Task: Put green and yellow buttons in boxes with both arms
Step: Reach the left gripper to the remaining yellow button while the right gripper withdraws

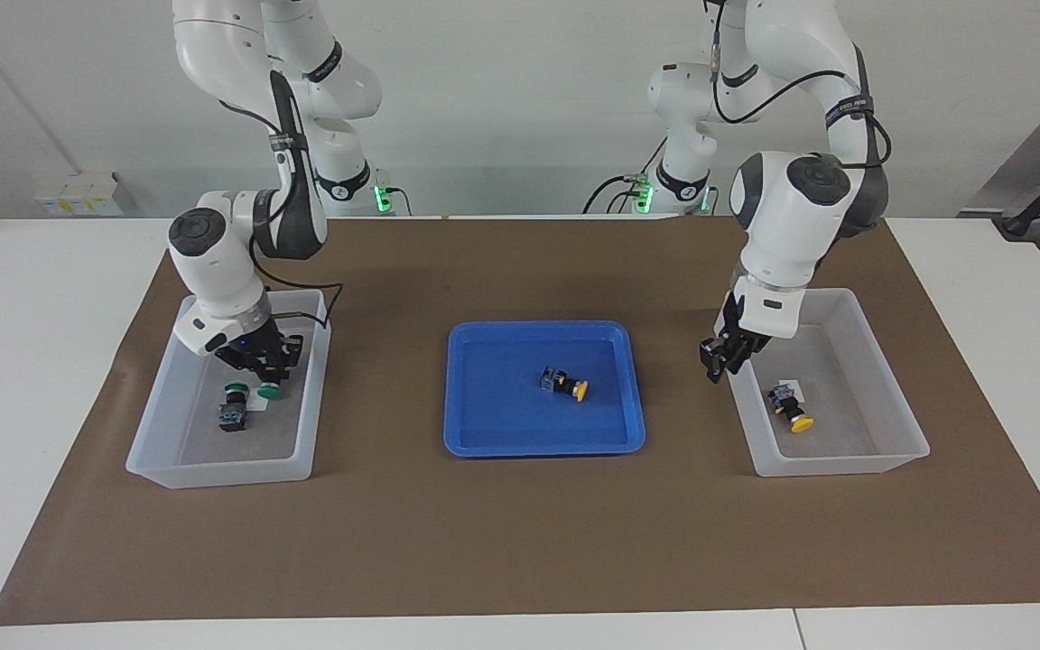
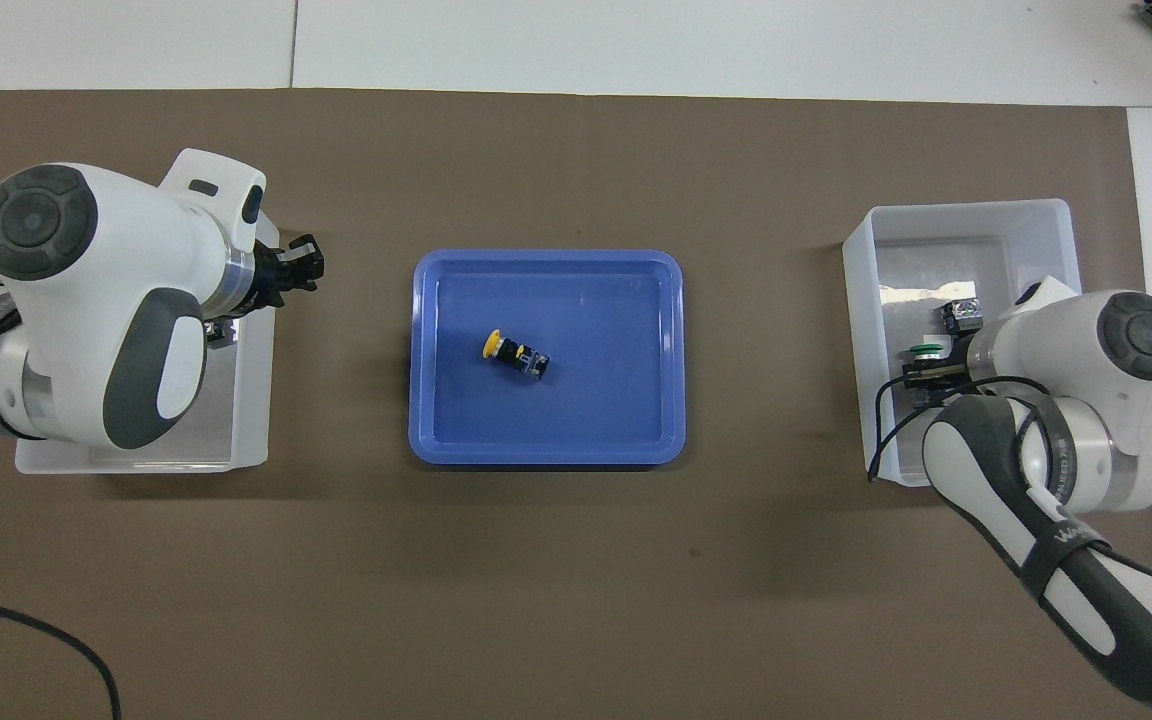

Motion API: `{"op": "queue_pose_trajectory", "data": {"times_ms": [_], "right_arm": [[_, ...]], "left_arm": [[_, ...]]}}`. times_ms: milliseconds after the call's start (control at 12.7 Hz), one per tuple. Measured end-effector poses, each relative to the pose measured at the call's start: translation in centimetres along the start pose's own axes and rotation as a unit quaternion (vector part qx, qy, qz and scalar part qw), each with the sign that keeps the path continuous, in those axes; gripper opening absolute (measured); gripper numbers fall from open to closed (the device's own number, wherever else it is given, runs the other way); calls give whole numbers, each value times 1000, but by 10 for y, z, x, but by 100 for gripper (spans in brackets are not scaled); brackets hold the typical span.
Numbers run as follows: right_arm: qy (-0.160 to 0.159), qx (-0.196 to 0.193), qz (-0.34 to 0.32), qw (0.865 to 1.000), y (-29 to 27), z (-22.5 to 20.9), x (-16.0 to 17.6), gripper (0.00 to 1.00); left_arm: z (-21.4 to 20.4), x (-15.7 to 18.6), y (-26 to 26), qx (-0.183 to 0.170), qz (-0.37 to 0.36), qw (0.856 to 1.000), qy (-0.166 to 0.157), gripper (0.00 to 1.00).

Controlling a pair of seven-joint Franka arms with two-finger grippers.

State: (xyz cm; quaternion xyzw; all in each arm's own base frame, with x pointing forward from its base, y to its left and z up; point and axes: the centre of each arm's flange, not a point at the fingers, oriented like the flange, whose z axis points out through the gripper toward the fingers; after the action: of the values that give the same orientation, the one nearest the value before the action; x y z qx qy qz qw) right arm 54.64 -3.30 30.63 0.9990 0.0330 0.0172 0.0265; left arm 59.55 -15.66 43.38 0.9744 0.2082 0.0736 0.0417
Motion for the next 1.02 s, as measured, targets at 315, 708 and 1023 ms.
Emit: {"op": "queue_pose_trajectory", "data": {"times_ms": [315, 708, 1023], "right_arm": [[9, 0, 2, 1000, 1, -7, 4, 99], [20, -3, 24, 1000, 4, -69, 21, 100], [26, 7, 49, 998, -10, -174, 35, 100]], "left_arm": [[10, -32, 35, -26, -55, 998, 16, 40], [27, -89, 85, -49, -136, 989, 12, 41], [67, -143, 119, -44, -170, 984, -6, 42]]}}
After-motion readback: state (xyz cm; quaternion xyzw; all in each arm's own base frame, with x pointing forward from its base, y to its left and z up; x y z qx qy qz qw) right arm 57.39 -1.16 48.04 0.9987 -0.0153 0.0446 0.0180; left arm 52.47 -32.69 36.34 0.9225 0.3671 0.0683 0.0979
